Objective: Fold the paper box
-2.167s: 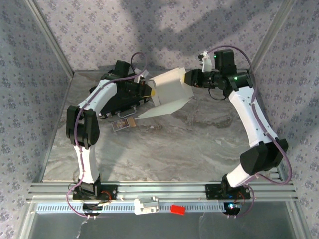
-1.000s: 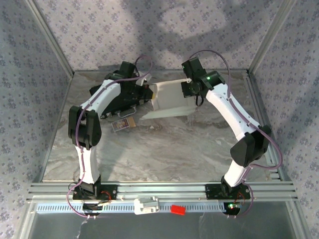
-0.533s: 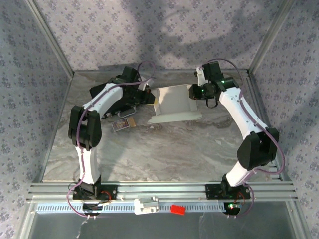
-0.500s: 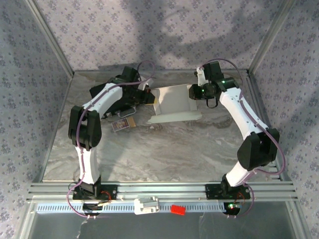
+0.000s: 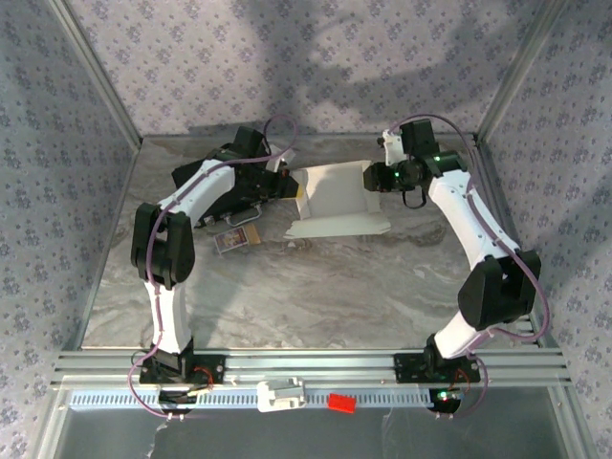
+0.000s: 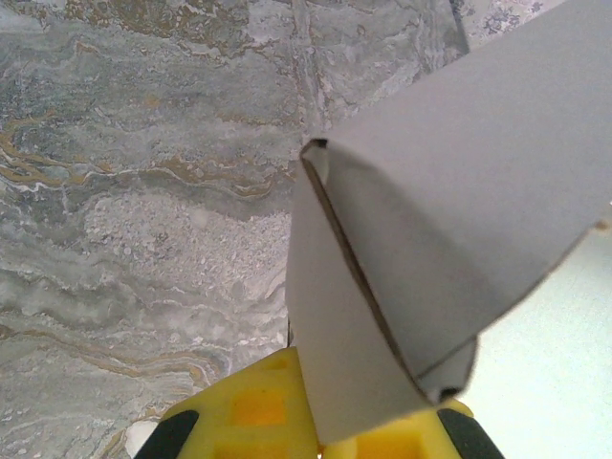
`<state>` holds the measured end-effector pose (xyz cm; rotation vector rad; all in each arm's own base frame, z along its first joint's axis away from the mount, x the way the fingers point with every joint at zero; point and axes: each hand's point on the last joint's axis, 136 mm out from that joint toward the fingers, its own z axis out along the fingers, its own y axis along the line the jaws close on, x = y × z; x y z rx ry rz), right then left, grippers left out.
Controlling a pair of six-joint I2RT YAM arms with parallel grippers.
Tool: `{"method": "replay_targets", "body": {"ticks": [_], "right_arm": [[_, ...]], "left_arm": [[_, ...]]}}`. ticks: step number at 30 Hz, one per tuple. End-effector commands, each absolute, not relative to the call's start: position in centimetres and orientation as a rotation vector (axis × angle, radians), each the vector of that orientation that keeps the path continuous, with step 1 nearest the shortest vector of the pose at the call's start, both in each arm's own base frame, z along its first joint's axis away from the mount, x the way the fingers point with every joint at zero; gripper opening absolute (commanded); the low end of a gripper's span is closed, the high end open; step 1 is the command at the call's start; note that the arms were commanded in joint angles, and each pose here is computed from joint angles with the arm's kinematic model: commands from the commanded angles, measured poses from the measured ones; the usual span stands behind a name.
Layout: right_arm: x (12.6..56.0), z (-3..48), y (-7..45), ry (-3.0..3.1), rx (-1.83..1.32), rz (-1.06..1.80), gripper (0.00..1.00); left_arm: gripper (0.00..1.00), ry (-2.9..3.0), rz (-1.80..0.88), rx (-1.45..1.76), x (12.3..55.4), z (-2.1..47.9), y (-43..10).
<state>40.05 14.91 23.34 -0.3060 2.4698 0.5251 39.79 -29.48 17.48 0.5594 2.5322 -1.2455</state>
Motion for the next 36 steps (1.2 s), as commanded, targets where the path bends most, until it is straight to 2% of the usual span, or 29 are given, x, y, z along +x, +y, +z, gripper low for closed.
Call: {"method": "replay_targets", "body": {"ticks": [1, 8, 11, 13, 14, 19, 25, 28, 32, 36], "right_arm": [[37.8, 22.1, 16.2, 2.525, -0.383, 0.639, 0.43], [37.8, 21.5, 14.9, 2.542, -0.367, 0.55, 0.48], [37.8, 21.6, 14.8, 2.532, -0.363, 0.559, 0.47], [37.8, 21.7, 15.0, 2.528, -0.365, 0.582, 0.36], [37.8, 21.8, 15.2, 2.524, -0.367, 0.603, 0.34], [37.7, 21.3, 15.6, 2.535, -0.377, 0.573, 0.33], [38.3, 20.1, 14.9, 2.558, -0.359, 0.405, 0.39], [38.9, 19.4, 14.2, 2.554, -0.341, 0.262, 0.35], [39.6, 18.0, 13.6, 2.58, -0.328, 0.17, 0.28], [38.8, 15.8, 13.7, 2.623, -0.281, 0.177, 0.26]], "left_arm": [[0.0, 2.279, -1.409, 0.68, 39.2, 24.8, -31.2], [0.0, 2.272, -1.42, 0.675, 39.4, 25.0, -31.0], [0.0, 2.27, -1.422, 0.675, 39.4, 25.1, -31.0], [0.0, 2.271, -1.425, 0.675, 39.5, 25.0, -31.0], [0.0, 2.271, -1.425, 0.675, 39.5, 25.0, -31.0], [0.0, 2.263, -1.43, 0.678, 39.6, 25.2, -31.1], [0.0, 2.258, -1.44, 0.687, 39.5, 25.3, -31.2], [0.0, 2.268, -1.439, 0.686, 39.4, 25.2, -31.2], [0.0, 2.363, -1.387, 0.683, 39.1, 22.9, -31.4], [0.0, 2.533, -1.266, 0.657, 38.0, 18.5, -31.8]]}}
